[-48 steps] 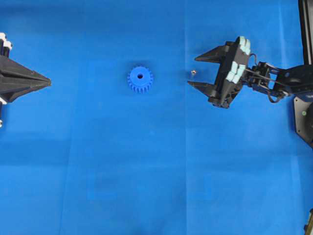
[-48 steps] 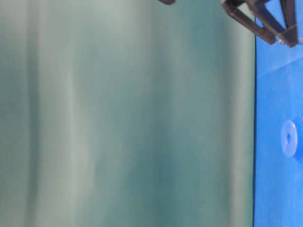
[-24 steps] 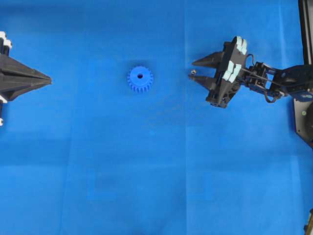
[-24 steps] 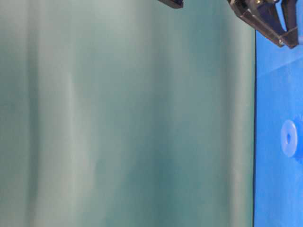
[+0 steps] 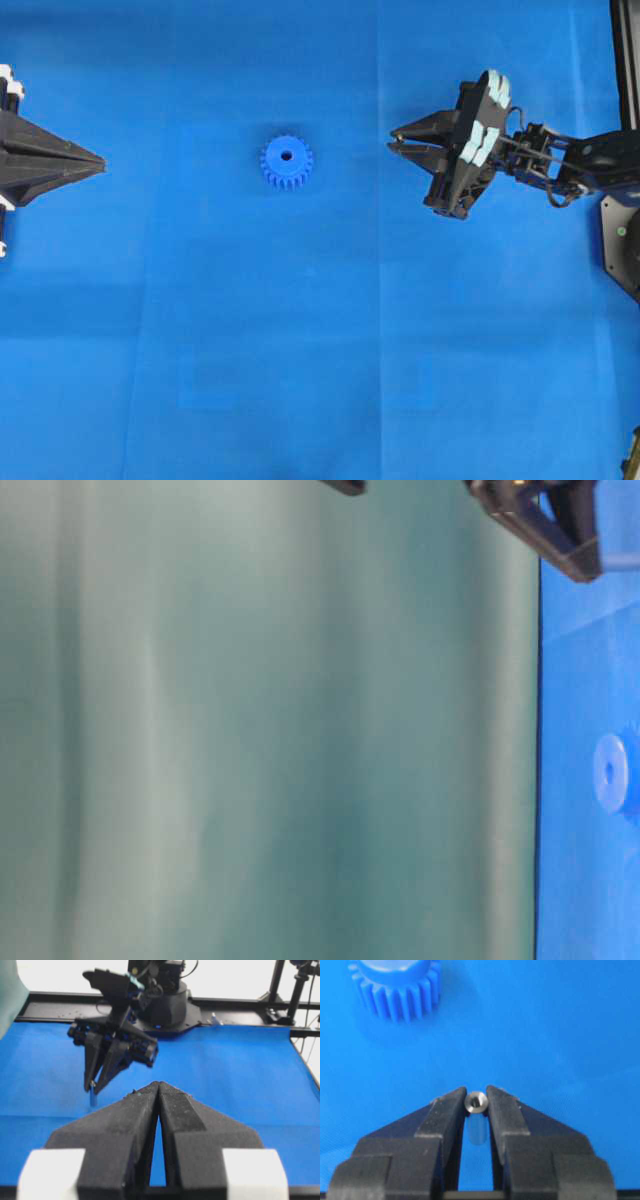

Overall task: Insert the shaft placed at a random location into the center hole of the small gear at another random location.
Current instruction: 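Close the right gripper around the silver shaft and lift it, then carry the shaft left with the right gripper over the blue gear's hole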

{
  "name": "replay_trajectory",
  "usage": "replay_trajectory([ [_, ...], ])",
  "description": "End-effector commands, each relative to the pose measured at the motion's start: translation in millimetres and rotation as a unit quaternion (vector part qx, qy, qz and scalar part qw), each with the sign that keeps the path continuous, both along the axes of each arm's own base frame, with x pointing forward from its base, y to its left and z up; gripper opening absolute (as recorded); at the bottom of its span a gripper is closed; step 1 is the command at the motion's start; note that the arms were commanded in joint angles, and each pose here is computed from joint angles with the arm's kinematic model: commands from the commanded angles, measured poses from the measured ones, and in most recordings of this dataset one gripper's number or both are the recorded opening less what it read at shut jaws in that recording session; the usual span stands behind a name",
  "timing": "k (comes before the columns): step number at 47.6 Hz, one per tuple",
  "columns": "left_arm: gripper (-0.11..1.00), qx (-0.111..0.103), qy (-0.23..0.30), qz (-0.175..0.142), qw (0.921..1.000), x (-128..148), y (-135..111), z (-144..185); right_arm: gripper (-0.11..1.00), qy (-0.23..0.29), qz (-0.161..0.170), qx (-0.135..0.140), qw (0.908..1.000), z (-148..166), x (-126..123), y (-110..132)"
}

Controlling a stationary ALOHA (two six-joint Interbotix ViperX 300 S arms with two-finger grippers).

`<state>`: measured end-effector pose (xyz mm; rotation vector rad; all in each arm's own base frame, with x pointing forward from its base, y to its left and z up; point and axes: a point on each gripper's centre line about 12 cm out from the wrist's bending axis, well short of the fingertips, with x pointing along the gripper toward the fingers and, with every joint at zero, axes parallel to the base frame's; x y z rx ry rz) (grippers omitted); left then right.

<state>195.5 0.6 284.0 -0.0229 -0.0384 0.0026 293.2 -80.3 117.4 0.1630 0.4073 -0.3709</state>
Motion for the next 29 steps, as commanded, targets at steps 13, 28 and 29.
replay_trajectory([
  [13, 0.00, -0.001, -0.006, 0.001, 1.0000, 1, 0, 4, 0.03, -0.034, 0.023, -0.016, 0.9990, 55, 0, 5],
  [28, 0.00, 0.000, -0.006, 0.001, 1.0000, 1, 1, 4, 0.03, -0.034, 0.027, -0.018, 0.9989, 56, 26, 1],
  [29, 0.00, -0.001, -0.006, 0.001, 1.0000, 1, 1, 4, 0.03, -0.033, 0.029, -0.019, 0.9989, 56, 30, 1],
])
